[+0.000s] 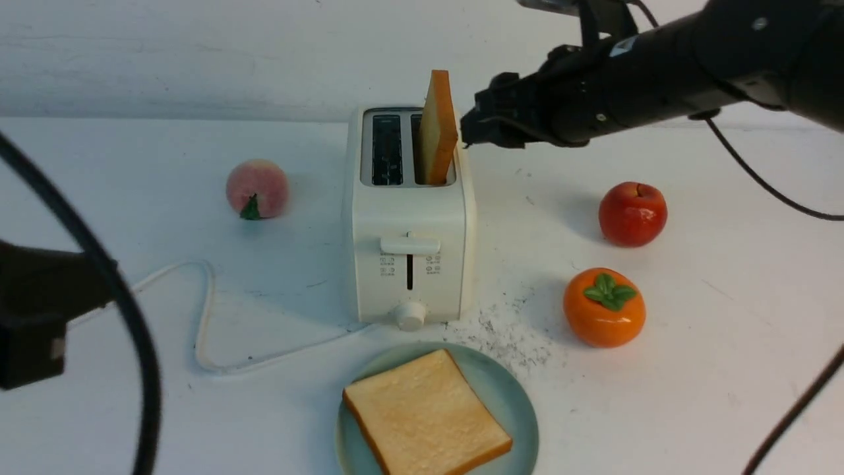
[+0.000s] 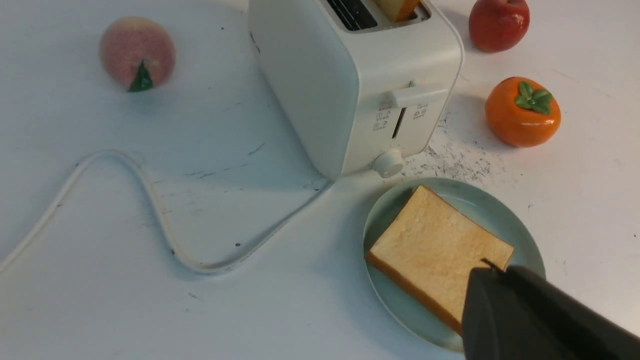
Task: Take toasted bread from bread machine on white table place on plate.
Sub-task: 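Grasp the toast slice in the toaster and pull it up out of the slot with the right gripper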
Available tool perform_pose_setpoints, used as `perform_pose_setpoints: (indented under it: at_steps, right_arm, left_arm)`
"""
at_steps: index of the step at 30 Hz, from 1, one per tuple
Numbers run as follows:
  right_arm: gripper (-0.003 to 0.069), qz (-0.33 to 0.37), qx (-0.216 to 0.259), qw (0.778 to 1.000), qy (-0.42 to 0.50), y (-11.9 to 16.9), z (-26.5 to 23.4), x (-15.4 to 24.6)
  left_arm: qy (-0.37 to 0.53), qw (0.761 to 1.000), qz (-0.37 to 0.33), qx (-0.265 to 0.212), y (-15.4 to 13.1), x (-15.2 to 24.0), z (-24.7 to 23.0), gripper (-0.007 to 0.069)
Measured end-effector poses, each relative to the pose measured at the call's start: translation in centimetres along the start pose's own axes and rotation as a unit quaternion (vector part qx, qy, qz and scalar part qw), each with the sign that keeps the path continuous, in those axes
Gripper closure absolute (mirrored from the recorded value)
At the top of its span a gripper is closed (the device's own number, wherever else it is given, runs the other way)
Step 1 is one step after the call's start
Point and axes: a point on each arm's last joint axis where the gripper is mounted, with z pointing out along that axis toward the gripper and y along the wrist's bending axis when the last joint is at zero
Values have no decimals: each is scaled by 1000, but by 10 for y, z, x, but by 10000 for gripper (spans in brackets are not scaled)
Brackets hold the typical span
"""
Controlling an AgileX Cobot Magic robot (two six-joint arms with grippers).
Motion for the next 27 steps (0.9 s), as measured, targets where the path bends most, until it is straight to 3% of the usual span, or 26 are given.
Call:
perform_pose_setpoints:
  at_steps: [12, 16, 20, 24, 27]
  right_arm:
    - [157, 45, -13, 999, -28, -10, 57, 0]
    - [270, 44, -6, 999, -24, -14, 71, 8]
    - [561, 35, -8, 999, -25, -12, 65, 5]
    - [545, 6, -15, 999, -34, 0, 39, -10]
    - [543, -32, -33, 998, -53, 21, -23, -35]
  left_arm:
    - [-16, 1000, 10, -20, 5, 11, -30, 639]
    - [-15, 1000, 13, -24, 5, 11, -30, 639]
    - [-12, 999, 18, -32, 7, 12, -30, 639]
    - [-6, 999, 20, -36, 7, 13, -30, 639]
    - [-3, 999, 20, -37, 8, 13, -30, 639]
